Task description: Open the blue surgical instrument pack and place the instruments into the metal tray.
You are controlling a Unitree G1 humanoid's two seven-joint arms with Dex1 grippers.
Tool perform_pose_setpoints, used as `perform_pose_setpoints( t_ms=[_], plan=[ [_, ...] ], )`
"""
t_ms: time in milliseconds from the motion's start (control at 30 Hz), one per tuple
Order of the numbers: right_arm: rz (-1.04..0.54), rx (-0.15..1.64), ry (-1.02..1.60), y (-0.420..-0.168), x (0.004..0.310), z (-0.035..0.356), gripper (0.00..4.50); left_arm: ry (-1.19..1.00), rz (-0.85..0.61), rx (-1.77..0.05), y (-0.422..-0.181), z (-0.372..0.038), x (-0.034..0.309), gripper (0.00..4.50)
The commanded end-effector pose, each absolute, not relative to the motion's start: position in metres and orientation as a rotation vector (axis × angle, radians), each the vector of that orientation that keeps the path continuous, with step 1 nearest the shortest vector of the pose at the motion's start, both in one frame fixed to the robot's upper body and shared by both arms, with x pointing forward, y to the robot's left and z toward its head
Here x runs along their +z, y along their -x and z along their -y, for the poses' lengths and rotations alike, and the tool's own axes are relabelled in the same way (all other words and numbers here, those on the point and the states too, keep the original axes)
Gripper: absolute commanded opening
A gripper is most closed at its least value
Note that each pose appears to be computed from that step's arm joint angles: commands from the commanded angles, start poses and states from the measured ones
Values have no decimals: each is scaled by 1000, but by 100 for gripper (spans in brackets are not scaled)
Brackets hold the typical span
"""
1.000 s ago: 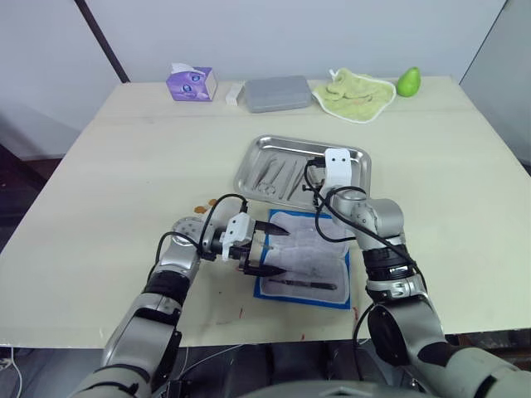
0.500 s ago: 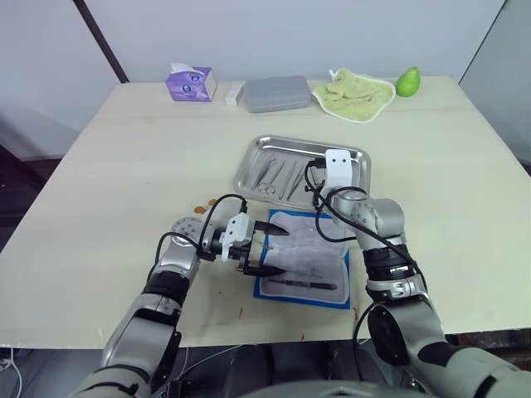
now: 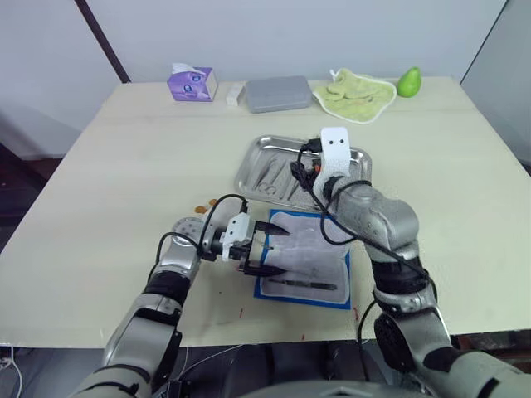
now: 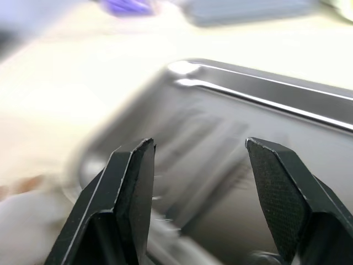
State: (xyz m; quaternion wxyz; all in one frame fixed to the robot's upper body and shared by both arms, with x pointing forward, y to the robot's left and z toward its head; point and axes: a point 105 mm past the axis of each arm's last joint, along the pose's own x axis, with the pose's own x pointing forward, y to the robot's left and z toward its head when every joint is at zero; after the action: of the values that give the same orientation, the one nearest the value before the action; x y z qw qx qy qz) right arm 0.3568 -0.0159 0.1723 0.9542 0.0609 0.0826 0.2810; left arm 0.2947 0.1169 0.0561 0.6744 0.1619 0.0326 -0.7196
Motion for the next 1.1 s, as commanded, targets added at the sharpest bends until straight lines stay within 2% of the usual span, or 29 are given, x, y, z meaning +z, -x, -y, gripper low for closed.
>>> perform_pose_setpoints(
  t_ms=[33,133,233,533,600,700,767,800,967,1100],
  plan=[
    [-9,689,-123,-344,202,22,293,-303,-268,-1677,-271,-126,17,450],
    [28,786,-107,-332,206,31,293,-302,-266,-1680,-271,-125,18,450],
    [54,946,-24,-310,207,44,293,-302,-262,-1683,-271,-124,19,450],
    [-87,1273,327,-254,180,88,293,-303,-258,-1689,-268,-126,22,450],
    [-120,1303,373,-248,174,95,293,-304,-260,-1689,-267,-126,22,450],
    [-171,1329,424,-240,165,102,358,-303,-262,-1685,-266,-127,23,450],
    [-189,1319,451,-238,160,104,432,-300,-260,-1683,-266,-128,24,450],
    [-204,1309,459,-238,155,102,442,-296,-259,-1682,-265,-127,24,450],
    [-263,1262,507,-241,130,96,442,-284,-259,-1678,-261,-125,25,450],
    [-274,1249,527,-242,122,91,442,-282,-263,-1677,-260,-126,26,450]
  ],
)
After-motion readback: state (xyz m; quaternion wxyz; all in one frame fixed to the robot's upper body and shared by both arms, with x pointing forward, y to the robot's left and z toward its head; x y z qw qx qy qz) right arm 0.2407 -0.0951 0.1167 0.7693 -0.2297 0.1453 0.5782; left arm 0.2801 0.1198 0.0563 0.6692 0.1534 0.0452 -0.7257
